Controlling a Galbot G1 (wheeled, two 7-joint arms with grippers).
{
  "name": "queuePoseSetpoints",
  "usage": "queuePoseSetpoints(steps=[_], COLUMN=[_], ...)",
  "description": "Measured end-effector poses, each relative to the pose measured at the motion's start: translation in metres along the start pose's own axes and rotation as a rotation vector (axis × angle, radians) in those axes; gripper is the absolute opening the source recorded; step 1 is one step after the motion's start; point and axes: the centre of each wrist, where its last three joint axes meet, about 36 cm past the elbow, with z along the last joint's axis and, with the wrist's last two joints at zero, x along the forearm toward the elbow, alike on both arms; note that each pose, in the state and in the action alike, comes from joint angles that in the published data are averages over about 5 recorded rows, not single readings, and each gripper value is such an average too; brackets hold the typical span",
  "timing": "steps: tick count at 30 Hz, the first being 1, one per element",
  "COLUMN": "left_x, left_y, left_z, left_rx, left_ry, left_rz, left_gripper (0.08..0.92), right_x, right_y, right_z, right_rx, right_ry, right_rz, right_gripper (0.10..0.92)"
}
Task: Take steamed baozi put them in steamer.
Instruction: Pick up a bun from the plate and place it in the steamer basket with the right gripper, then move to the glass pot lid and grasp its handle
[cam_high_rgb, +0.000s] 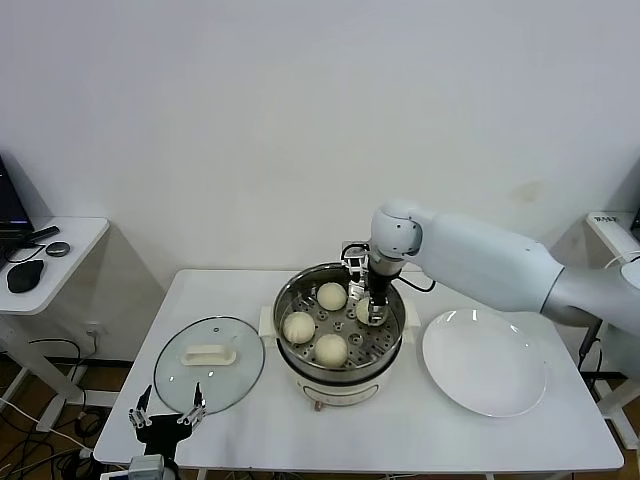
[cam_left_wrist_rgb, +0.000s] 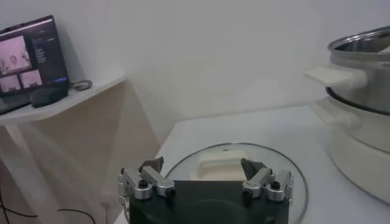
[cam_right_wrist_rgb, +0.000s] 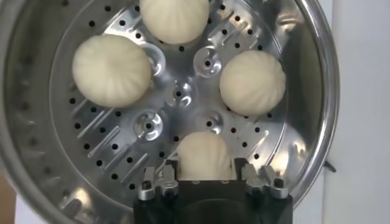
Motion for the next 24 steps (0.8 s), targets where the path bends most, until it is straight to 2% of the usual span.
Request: queuePoseSetpoints(steps=[3, 8, 16, 24], left_x=[0.001, 0.005, 0.016, 0.025], left_y=[0.0, -0.001, -0.001, 0.0], left_z=[-0.001, -0.003, -0.008, -0.006], left_rx=[0.001, 0.002, 0.002, -0.005], left_ry=[-0.001, -0.002, -0.012, -0.019], left_rz=[-0.001, -0.011, -0.031, -0.051], left_gripper=[0.823, 0.823, 0.823, 0.823], right_x=[0.004, 0.017, 0.047, 0.053], right_y=[0.0, 0.001, 0.013, 0.051], right_z=[0.005, 0.023, 0.084, 0.164], right_rx=[-0.007, -0.031, -0.118, -0.268], right_ry=[-0.015, -0.092, -0.36, -0.65], right_rz=[0.006, 0.038, 0.188, 0.439], right_gripper=[0.805, 0.822, 0.823, 0.823])
